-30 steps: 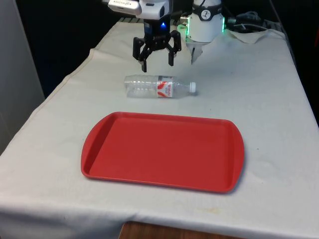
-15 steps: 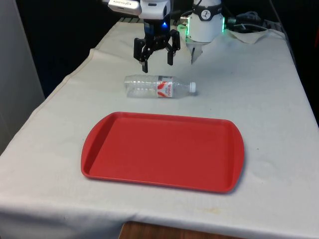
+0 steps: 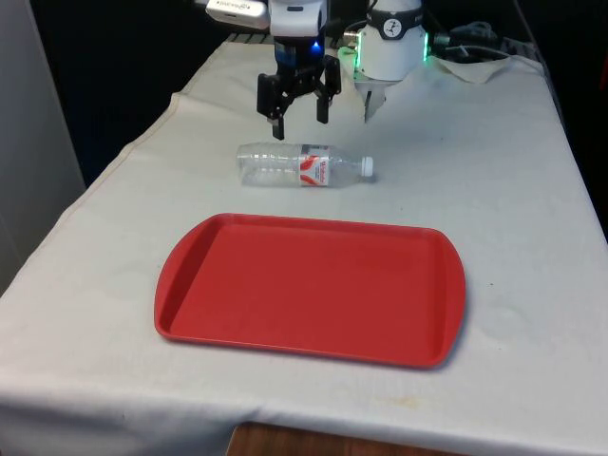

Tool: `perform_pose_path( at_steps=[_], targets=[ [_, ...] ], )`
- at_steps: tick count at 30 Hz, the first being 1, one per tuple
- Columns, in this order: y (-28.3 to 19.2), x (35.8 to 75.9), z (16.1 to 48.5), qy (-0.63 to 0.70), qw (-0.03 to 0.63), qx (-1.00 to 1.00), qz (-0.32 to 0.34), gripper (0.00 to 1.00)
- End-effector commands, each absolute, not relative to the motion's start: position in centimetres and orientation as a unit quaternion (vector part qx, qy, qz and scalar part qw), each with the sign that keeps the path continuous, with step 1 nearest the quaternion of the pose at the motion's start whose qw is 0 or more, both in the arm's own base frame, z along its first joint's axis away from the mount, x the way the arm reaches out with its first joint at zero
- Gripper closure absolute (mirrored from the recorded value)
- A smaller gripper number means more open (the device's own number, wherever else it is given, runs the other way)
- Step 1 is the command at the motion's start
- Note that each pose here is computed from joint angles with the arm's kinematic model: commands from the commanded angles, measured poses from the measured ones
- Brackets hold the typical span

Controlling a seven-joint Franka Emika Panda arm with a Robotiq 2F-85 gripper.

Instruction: Place the bottle upright on the tray.

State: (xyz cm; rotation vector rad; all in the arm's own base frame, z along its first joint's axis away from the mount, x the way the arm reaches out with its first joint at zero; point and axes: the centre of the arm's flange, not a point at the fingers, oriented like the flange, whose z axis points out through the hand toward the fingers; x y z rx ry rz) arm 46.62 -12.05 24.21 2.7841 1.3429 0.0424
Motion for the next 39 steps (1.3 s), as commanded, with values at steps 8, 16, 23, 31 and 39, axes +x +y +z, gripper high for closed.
perform_pose_path(
  at_steps=[8, 16, 23, 31, 39],
  targets=[
    [-11.92, 46.69, 24.2, 0.465, 0.025, 0.885, 0.014, 0.0],
    [-11.93, 46.68, 24.16, 0.49, 0.025, 0.871, 0.013, 0.0],
    [-11.95, 46.63, 24.16, 0.509, 0.026, 0.86, 0.011, 0.0],
    [-11.95, 46.63, 24.16, 0.533, 0.026, 0.845, 0.01, 0.0],
    [-11.87, 46.65, 24.12, 0.563, 0.026, 0.826, 0.01, 0.0]
  ],
)
